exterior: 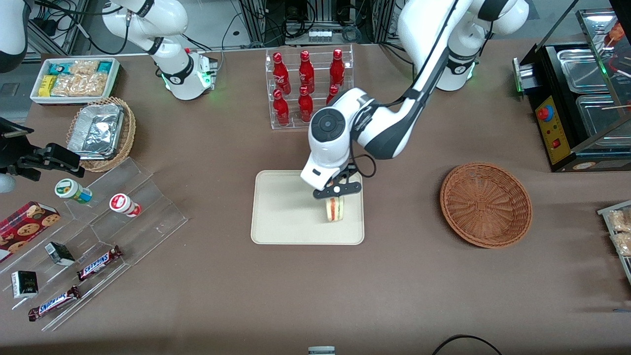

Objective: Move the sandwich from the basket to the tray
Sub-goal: 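Lower the sandwich onto the tray and open the left gripper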

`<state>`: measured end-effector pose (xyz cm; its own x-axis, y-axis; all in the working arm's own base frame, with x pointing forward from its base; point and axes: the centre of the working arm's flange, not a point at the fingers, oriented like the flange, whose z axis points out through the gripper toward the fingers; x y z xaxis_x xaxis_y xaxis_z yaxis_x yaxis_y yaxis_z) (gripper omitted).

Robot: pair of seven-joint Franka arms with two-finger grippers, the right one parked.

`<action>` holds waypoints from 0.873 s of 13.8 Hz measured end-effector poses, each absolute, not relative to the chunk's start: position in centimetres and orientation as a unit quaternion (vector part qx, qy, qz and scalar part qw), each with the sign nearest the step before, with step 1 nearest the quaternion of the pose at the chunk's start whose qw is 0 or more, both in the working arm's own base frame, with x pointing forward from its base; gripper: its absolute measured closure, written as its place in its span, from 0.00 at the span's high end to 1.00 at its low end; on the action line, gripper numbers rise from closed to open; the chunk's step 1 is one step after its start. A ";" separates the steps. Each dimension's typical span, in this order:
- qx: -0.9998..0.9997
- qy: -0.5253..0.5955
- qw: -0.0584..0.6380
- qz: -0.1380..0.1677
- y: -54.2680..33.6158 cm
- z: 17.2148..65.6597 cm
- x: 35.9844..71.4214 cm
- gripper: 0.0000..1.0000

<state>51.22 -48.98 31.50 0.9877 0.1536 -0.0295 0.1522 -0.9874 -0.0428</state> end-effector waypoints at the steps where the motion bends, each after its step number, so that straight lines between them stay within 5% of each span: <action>1: -0.997 -0.076 0.020 0.015 -49.1 30.5 51.3 0.25; 9: -0.998 -0.055 0.034 0.010 -50.5 24.1 50.5 0.26; 12: -0.998 -0.052 0.035 0.004 -50.6 24.2 50.7 0.52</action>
<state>50.70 -50.59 24.18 0.9945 0.1045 -0.0048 0.1039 -0.9921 -0.0699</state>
